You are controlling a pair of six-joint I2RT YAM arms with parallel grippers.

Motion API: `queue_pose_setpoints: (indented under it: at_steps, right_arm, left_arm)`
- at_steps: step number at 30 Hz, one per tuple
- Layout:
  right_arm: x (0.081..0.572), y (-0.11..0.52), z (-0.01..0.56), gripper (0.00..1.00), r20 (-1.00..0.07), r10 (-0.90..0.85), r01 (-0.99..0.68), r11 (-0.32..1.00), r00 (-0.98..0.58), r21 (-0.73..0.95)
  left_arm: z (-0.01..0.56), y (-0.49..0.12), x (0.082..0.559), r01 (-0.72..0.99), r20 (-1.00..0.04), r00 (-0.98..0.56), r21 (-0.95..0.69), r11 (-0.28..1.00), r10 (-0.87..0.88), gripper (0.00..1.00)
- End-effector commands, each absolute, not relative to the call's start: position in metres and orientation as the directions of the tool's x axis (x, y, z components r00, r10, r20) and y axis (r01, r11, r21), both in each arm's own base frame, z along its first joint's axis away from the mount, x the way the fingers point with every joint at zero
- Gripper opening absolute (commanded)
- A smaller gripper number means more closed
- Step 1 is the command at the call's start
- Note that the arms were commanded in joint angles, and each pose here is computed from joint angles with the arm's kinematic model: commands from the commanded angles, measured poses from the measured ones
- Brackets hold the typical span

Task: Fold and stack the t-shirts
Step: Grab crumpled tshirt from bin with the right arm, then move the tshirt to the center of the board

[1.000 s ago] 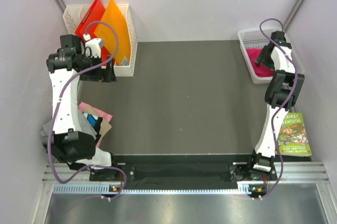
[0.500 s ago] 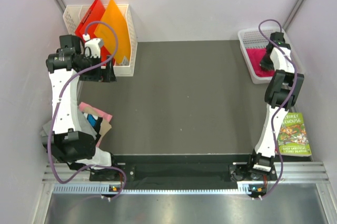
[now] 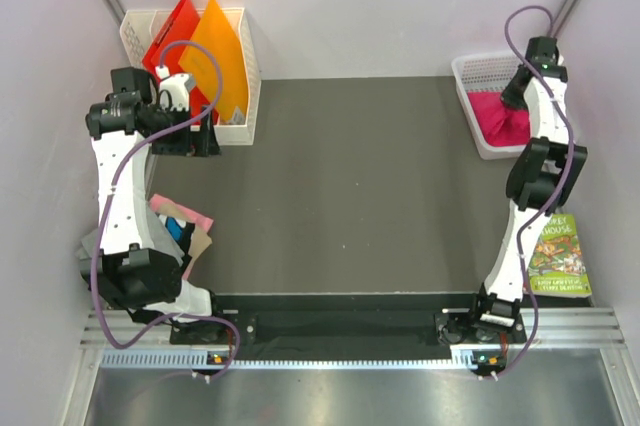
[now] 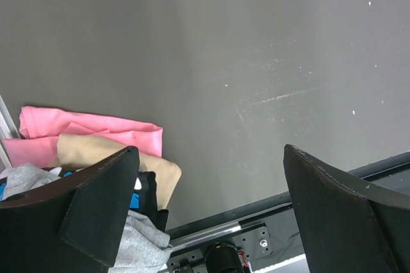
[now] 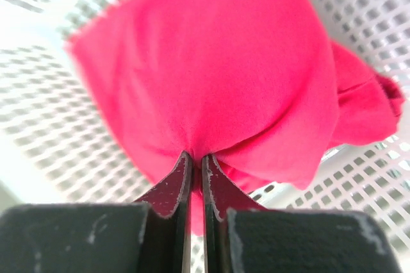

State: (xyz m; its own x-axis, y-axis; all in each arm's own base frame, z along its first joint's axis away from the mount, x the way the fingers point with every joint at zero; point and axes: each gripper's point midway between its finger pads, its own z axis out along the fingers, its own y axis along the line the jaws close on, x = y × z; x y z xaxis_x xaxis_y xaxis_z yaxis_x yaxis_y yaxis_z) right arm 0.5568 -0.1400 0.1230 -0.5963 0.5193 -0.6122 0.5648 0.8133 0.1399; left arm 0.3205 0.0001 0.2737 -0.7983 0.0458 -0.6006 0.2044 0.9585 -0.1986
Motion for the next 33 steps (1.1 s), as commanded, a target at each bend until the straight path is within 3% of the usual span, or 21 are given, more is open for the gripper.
queue_pose_setpoints:
  at_steps: [1, 4, 8, 13, 17, 23, 29, 33]
  right_arm:
    - [0.569, -0.133, 0.208, 0.0, -0.726, 0.503, 0.516, 0.823, -0.469, 0.238]
    - [0.562, -0.133, 0.181, 0.0, -0.69, 0.509, 0.536, 0.819, -0.515, 0.205]
    - [0.557, -0.126, 0.193, 0.0, -0.724, 0.488, 0.516, 0.83, -0.487, 0.213]
    - [0.553, -0.083, 0.262, 0.0, -0.791, 0.42, 0.402, 0.883, -0.444, 0.243]
    - [0.537, 0.01, 0.334, 0.0, -0.873, 0.283, 0.206, 0.954, -0.396, 0.216]
    - [0.461, 0.116, 0.452, 0.0, -0.961, 0.146, -0.065, 0.984, -0.233, 0.165]
    - [0.385, 0.155, 0.451, 0.0, -0.946, 0.088, -0.203, 0.966, -0.313, 0.158]
    - [0.355, 0.164, 0.391, 0.0, -0.897, 0.053, -0.225, 0.96, -0.439, 0.167]
  left_arm:
    - [0.283, -0.002, 0.318, 0.23, -0.64, -0.767, -0.199, 0.953, 0.051, 0.99]
    - [0.281, -0.001, 0.317, 0.229, -0.637, -0.769, -0.194, 0.954, 0.056, 0.99]
    - [0.281, 0.001, 0.315, 0.234, -0.636, -0.769, -0.184, 0.955, 0.066, 0.99]
    - [0.282, -0.001, 0.315, 0.235, -0.643, -0.764, -0.196, 0.952, 0.056, 0.99]
    - [0.279, -0.007, 0.316, 0.245, -0.651, -0.758, -0.223, 0.943, 0.043, 0.99]
    - [0.264, -0.012, 0.31, 0.259, -0.627, -0.778, -0.251, 0.933, 0.048, 0.99]
    - [0.258, -0.012, 0.304, 0.272, -0.629, -0.775, -0.24, 0.932, 0.065, 0.99]
    - [0.262, -0.014, 0.303, 0.282, -0.632, -0.772, -0.247, 0.927, 0.066, 0.99]
